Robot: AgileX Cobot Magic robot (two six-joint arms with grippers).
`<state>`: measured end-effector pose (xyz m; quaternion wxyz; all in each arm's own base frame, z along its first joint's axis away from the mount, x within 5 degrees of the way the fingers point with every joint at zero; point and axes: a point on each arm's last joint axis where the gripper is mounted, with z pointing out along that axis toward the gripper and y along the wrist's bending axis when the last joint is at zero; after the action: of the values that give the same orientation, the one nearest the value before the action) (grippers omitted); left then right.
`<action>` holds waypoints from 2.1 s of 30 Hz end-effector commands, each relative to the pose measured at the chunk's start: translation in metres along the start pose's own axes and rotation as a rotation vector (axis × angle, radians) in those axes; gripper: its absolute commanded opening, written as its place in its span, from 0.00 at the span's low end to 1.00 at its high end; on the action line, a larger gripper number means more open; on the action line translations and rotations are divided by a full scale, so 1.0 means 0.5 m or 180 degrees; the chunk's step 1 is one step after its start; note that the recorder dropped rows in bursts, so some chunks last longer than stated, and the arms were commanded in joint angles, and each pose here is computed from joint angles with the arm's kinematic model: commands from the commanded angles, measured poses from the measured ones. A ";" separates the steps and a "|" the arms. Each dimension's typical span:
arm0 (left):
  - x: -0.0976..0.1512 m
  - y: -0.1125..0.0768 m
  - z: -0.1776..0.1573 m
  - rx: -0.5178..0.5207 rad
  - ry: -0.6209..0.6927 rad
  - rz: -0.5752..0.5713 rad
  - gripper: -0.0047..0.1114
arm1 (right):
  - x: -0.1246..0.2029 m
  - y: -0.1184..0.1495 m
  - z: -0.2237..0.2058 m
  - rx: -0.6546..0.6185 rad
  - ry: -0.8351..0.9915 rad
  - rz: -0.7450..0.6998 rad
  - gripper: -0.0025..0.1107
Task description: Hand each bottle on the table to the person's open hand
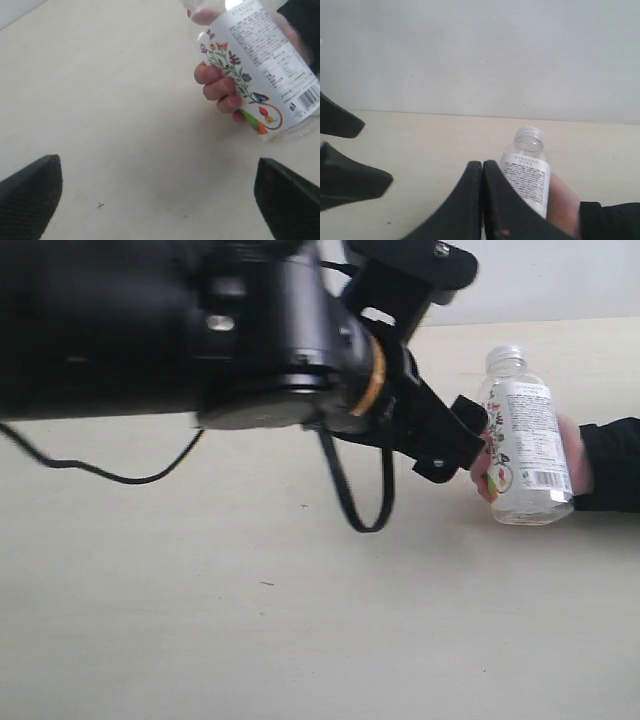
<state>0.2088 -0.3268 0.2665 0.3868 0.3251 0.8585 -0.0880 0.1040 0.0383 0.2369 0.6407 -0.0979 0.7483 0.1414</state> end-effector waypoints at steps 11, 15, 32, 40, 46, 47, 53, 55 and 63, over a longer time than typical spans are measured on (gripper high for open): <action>0.155 0.201 -0.243 0.0654 -0.1504 -0.0541 0.06 | 0.001 -0.001 -0.001 0.0014 -0.0015 -0.0018 0.02; 0.180 0.228 -0.276 0.0348 -0.1430 -0.0636 0.08 | 0.001 -0.001 -0.001 0.0014 -0.0015 -0.0018 0.02; 0.183 0.235 -0.301 0.0286 -0.1510 -0.0657 0.08 | 0.001 -0.001 -0.001 0.0014 -0.0015 -0.0018 0.02; 0.234 0.346 -0.402 -0.0509 -0.2118 -0.1671 0.08 | 0.001 -0.001 -0.001 0.0014 -0.0015 -0.0018 0.02; 0.382 0.349 -0.491 -0.1512 -0.2730 -0.2111 0.08 | 0.001 -0.001 -0.001 0.0014 -0.0015 -0.0018 0.02; 0.395 0.344 -0.492 -0.1548 -0.2780 -0.2110 0.08 | 0.001 -0.001 -0.001 0.0014 -0.0015 -0.0018 0.02; 0.426 0.335 -0.475 -0.1539 -0.2762 -0.2156 0.08 | 0.001 -0.001 -0.001 0.0014 -0.0015 -0.0018 0.02; 0.427 0.335 -0.475 -0.1531 -0.2755 -0.2175 0.08 | 0.001 -0.001 -0.001 0.0014 -0.0015 -0.0018 0.02; 0.430 0.323 -0.459 -0.1418 -0.2426 -0.1851 0.08 | 0.001 -0.001 -0.001 0.0014 -0.0015 -0.0018 0.02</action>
<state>0.0656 -0.0014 0.2890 0.6997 -0.0917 0.6982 -0.1201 0.1040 0.0383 0.2369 0.6407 -0.0979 0.7483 0.1414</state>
